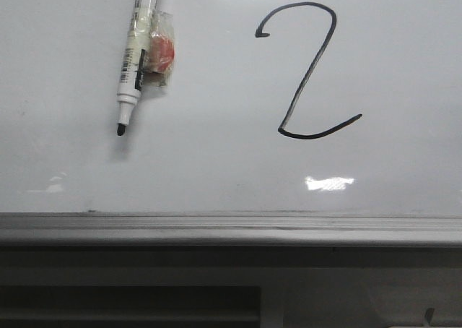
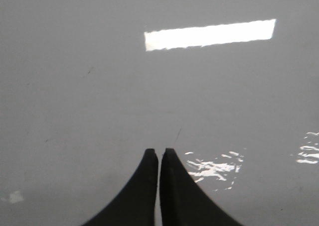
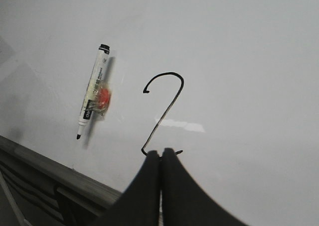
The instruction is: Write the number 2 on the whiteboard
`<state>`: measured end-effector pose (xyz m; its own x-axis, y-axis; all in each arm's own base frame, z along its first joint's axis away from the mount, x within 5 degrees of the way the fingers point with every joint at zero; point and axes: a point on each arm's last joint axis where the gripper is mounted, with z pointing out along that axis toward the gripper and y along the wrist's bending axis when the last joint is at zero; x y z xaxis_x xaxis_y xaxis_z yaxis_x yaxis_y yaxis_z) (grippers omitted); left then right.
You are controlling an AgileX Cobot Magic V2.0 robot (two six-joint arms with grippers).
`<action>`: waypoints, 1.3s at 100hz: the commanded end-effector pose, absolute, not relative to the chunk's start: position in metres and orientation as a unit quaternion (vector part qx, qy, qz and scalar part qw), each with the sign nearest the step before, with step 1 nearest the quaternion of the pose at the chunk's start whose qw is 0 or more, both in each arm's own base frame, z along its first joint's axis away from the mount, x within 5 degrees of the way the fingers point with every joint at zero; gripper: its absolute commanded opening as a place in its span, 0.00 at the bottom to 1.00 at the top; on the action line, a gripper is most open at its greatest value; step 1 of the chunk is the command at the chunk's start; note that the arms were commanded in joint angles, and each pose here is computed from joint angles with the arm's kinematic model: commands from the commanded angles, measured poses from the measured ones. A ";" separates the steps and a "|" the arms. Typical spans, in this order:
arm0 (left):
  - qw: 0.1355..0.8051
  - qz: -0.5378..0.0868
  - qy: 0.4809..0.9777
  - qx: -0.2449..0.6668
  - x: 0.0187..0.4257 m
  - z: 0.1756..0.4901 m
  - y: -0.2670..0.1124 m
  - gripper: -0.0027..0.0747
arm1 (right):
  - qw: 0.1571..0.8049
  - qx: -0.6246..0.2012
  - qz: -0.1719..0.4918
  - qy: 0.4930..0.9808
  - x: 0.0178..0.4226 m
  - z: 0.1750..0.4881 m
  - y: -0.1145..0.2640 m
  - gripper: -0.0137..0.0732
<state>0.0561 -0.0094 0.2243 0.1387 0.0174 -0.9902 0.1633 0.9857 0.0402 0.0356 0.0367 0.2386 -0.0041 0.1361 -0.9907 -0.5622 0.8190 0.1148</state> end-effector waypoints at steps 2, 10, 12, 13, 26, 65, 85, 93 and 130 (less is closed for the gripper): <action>0.774 -0.035 0.631 0.045 0.056 0.235 -0.006 0.01 | 0.707 -0.140 0.251 0.646 0.035 0.249 0.033 0.10; 0.772 -0.023 0.635 0.028 0.057 0.231 -0.004 0.01 | 0.707 -0.140 0.251 0.646 0.035 0.249 0.033 0.10; 0.772 -0.020 0.635 0.025 0.056 0.231 -0.003 0.01 | 0.707 -0.140 0.251 0.646 0.035 0.249 0.033 0.10; 0.771 -0.018 0.636 0.024 0.057 0.230 -0.003 0.01 | 0.707 -0.140 0.251 0.646 0.035 0.249 0.033 0.10; 0.774 -0.013 0.633 0.009 0.054 0.219 -0.001 0.01 | 0.707 -0.140 0.251 0.646 0.035 0.249 0.033 0.10; 0.762 -0.014 0.647 0.015 0.053 0.215 -0.002 0.01 | 0.708 -0.138 0.250 0.645 0.035 0.249 0.033 0.10; 0.763 -0.019 0.646 0.019 0.053 0.216 -0.003 0.01 | 0.708 -0.138 0.250 0.645 0.035 0.249 0.033 0.10; 0.763 -0.019 0.646 0.019 0.053 0.216 -0.003 0.01 | 0.708 -0.138 0.250 0.645 0.035 0.249 0.033 0.10; 0.763 -0.019 0.646 0.019 0.053 0.216 -0.003 0.01 | 0.708 -0.138 0.250 0.645 0.035 0.249 0.033 0.10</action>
<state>0.0557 -0.0032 0.2130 0.0869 0.0118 -0.9961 0.0549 0.9984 0.0166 0.0357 0.0366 0.2375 -0.0058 0.1376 -0.9905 -0.5609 0.8195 0.1172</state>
